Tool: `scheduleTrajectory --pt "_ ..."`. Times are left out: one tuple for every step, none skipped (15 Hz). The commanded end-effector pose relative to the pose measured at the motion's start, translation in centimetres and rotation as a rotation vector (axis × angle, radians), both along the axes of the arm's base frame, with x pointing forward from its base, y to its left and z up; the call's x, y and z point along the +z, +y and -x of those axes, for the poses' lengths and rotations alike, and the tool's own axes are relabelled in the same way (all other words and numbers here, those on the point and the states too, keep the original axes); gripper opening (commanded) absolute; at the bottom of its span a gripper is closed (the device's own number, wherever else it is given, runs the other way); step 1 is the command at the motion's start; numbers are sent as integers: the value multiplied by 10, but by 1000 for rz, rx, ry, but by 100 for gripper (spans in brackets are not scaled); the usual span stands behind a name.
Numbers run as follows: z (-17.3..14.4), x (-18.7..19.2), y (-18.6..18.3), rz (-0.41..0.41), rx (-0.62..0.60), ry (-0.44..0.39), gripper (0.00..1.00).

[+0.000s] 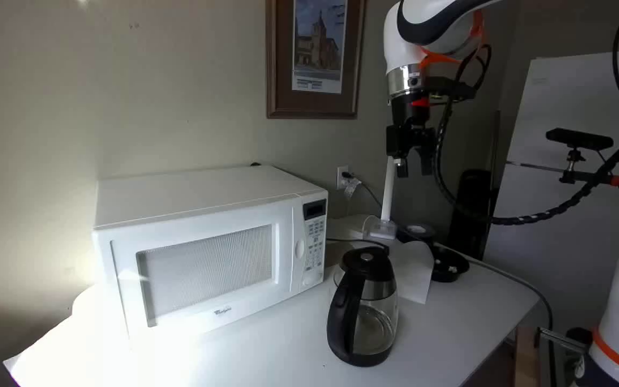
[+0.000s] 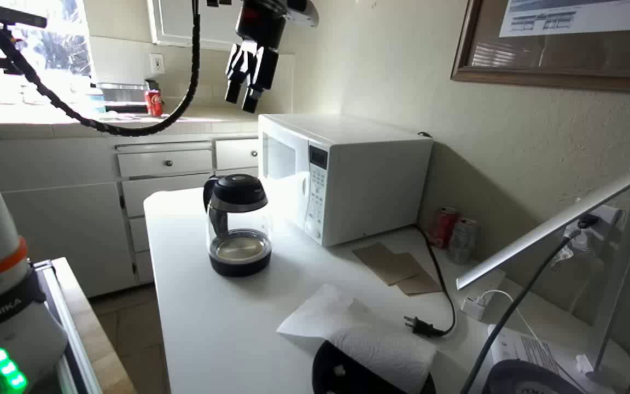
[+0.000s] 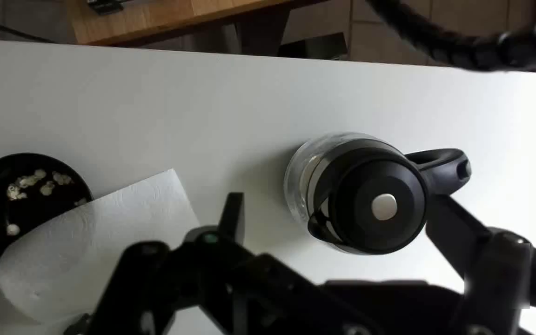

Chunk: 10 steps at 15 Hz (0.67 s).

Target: Open the lid of the kettle

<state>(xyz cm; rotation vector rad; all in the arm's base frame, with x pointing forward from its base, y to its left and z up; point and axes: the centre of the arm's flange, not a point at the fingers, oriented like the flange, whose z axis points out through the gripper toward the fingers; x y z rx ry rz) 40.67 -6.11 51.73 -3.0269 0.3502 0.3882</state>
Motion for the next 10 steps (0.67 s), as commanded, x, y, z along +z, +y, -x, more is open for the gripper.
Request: scheduleTrajectory --pt "0 0 0 0 0 0 100" --pt "0 0 0 0 0 0 100" --pt "0 0 0 0 0 0 100" --pt "0 0 0 0 0 0 100" --pt "0 0 0 0 0 0 100" --pt "0 0 0 0 0 0 100" --pt "0 0 0 0 0 0 100" --pt "0 0 0 0 0 0 100" --pt "-3 -8 7 6 27 21 100" --pt "-7 -17 17 18 55 32 100"
